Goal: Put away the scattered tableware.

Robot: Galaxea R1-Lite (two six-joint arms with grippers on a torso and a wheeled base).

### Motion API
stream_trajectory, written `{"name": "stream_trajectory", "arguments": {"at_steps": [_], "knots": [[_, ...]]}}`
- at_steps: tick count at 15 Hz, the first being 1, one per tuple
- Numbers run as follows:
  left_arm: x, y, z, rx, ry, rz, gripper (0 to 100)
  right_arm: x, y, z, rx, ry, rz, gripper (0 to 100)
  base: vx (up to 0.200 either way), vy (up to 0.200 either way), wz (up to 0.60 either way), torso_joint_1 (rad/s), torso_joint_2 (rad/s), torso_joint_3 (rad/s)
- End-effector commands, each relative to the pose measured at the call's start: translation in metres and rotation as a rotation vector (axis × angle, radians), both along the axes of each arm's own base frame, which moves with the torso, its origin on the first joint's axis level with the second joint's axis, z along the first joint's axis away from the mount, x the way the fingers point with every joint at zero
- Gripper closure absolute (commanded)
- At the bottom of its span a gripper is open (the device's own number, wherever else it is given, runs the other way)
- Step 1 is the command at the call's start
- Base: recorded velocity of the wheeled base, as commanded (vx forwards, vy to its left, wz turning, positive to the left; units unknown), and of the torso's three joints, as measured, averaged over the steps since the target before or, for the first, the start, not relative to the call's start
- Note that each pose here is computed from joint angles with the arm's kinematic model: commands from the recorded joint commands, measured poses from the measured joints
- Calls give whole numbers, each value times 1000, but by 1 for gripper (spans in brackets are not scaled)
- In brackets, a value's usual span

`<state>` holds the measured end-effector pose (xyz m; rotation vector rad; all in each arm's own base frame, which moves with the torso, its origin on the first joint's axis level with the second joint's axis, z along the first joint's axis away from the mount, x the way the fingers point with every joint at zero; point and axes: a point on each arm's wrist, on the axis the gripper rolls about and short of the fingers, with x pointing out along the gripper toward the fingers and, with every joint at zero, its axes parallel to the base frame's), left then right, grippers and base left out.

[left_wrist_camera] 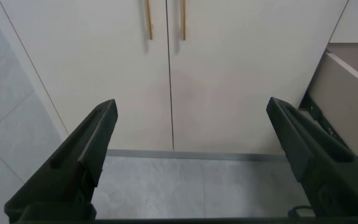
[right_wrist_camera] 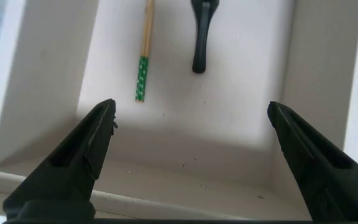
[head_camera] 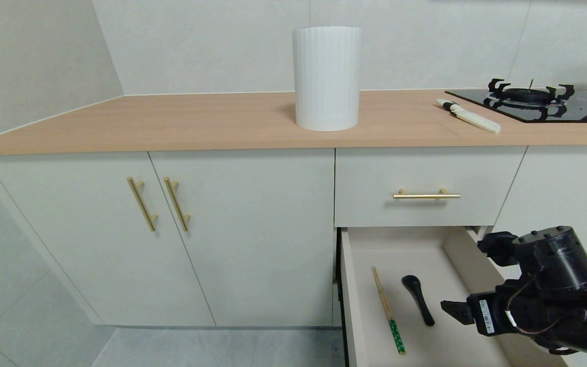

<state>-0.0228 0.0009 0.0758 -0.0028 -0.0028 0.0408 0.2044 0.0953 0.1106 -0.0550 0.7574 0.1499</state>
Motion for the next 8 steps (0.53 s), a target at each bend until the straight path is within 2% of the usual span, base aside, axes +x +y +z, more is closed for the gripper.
{"name": "stream_trajectory", "arguments": {"at_steps": [1, 7, 8], "knots": [[0, 0, 0, 0, 0, 1, 0, -2, 0, 2, 4, -9, 1, 0, -200, 0, 0, 2, 7, 2], [0, 0, 0, -2, 0, 1, 0, -1, 0, 0, -1, 1, 3, 0, -200, 0, 0, 3, 3, 3], [0, 0, 0, -2, 0, 1, 0, -2, 0, 0, 0, 0, 3, 0, 0, 0, 0, 0, 0, 0]]}}
